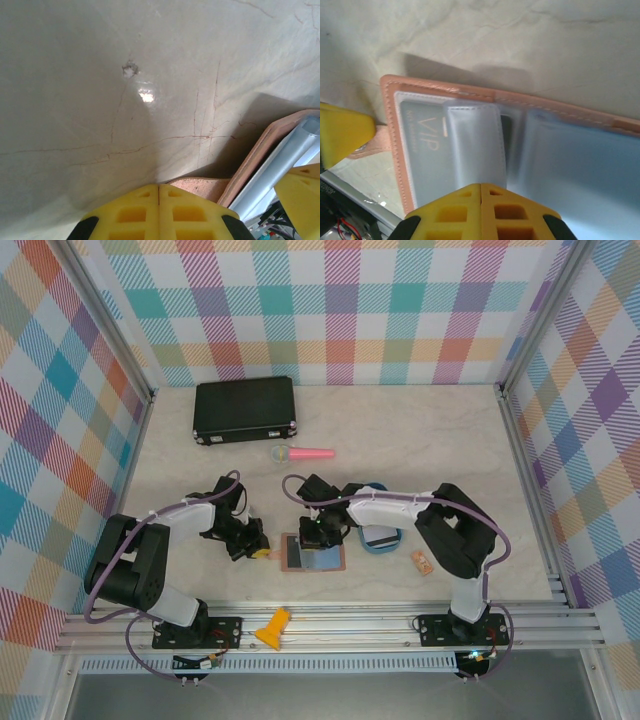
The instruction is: Put the credit cards into the card holder
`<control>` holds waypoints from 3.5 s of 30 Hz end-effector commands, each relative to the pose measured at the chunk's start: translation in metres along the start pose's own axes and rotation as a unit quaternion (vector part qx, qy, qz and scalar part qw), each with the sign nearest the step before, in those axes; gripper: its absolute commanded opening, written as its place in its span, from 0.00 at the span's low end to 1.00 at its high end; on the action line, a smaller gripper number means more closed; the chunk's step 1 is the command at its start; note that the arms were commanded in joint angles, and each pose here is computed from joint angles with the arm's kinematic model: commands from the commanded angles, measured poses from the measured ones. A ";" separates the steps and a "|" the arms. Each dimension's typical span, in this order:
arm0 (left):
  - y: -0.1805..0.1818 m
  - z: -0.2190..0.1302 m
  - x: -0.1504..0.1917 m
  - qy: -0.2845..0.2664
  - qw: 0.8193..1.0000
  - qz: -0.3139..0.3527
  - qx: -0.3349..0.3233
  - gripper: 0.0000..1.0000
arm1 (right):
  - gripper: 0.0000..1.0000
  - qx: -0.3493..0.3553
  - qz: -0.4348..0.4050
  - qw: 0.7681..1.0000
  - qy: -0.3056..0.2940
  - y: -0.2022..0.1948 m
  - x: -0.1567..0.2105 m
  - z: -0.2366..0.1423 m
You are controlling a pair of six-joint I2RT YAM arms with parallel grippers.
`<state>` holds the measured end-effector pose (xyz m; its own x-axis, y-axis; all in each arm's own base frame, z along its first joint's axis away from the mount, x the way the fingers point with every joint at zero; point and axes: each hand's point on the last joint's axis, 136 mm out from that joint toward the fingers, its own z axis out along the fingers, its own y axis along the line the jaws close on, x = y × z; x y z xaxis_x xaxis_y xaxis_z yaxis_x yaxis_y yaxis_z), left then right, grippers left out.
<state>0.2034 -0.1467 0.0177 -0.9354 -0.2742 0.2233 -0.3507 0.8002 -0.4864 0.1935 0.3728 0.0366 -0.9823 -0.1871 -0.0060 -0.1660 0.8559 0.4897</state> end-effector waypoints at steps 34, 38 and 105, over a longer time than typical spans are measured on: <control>0.013 0.009 0.006 0.015 1.000 -0.005 -0.025 0.00 | 0.99 0.066 -0.016 0.997 -0.037 -0.014 0.010 -0.039; 0.013 0.008 0.006 0.014 1.000 -0.004 -0.025 0.00 | 0.99 0.065 -0.024 0.997 -0.022 -0.013 0.004 -0.030; 0.012 0.008 0.006 0.013 1.000 -0.005 -0.023 0.00 | 0.99 -0.049 -0.024 0.998 -0.012 0.058 -0.004 0.001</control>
<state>0.2032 -0.1456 0.0150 -0.9338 -0.2770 0.2267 -0.3544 0.8044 -0.4769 0.1934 0.4124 0.0573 -0.9761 -0.2101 -0.0555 -0.2075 0.8252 0.5253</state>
